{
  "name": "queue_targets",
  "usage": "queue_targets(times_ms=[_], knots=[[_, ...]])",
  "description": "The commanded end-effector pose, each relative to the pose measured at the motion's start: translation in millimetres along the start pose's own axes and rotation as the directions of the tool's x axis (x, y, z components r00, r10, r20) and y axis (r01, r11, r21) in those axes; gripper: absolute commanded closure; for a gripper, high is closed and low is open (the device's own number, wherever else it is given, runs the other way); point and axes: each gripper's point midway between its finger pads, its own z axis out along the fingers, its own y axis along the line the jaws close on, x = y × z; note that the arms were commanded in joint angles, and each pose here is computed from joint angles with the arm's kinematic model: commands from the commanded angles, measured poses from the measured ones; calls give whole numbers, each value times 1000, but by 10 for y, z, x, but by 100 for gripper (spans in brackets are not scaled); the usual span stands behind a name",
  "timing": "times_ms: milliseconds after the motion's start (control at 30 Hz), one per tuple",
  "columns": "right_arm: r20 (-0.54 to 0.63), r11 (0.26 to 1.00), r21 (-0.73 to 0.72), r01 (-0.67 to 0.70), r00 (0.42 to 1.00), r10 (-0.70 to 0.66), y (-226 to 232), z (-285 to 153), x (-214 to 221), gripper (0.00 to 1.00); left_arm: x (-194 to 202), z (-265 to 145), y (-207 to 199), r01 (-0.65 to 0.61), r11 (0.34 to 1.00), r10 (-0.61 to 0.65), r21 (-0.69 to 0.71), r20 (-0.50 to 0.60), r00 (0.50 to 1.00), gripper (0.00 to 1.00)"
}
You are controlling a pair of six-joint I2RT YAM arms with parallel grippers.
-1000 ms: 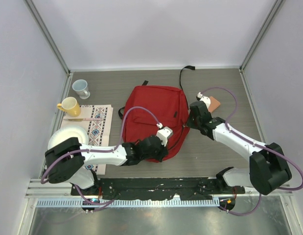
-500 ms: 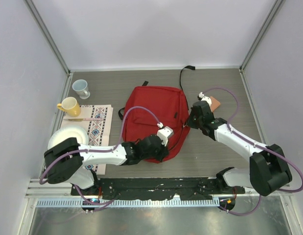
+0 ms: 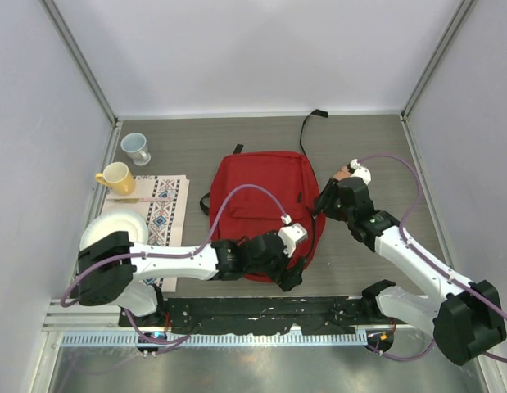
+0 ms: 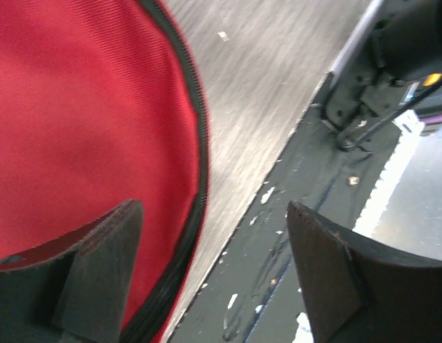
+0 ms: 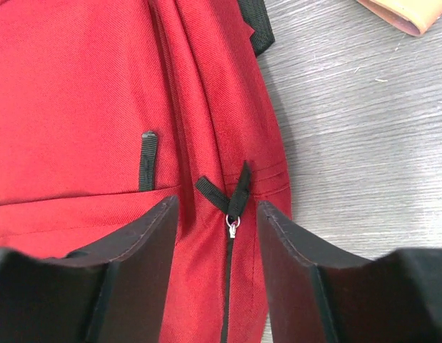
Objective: Pack the student bag
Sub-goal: Zip the student bag at the center of the board.
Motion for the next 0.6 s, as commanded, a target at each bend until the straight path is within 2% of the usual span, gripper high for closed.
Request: queue_targets(times_ms=[0,100,300,400,567], knots=[[62,999,6,-50,997,49,-4,-110,-152,44,-257,-192,229,-21,990,33,-142,78,996,8],[66,996,-34,-79,995,81,73,-172,-178,40,-427,-311,341,3,981,24,-192,139,990,0],[24,990,-68,-124,992,126,134,-176,-90,38,-718,-408,596,110,967,-64,-229,199,978,0],[-7,985,-91,-147,989,147,165,-164,-10,38,-883,-463,736,185,951,-122,-247,251,960,0],[-19,980,-84,-178,984,177,111,-151,56,37,-1224,-586,937,318,918,-214,-235,382,899,0]])
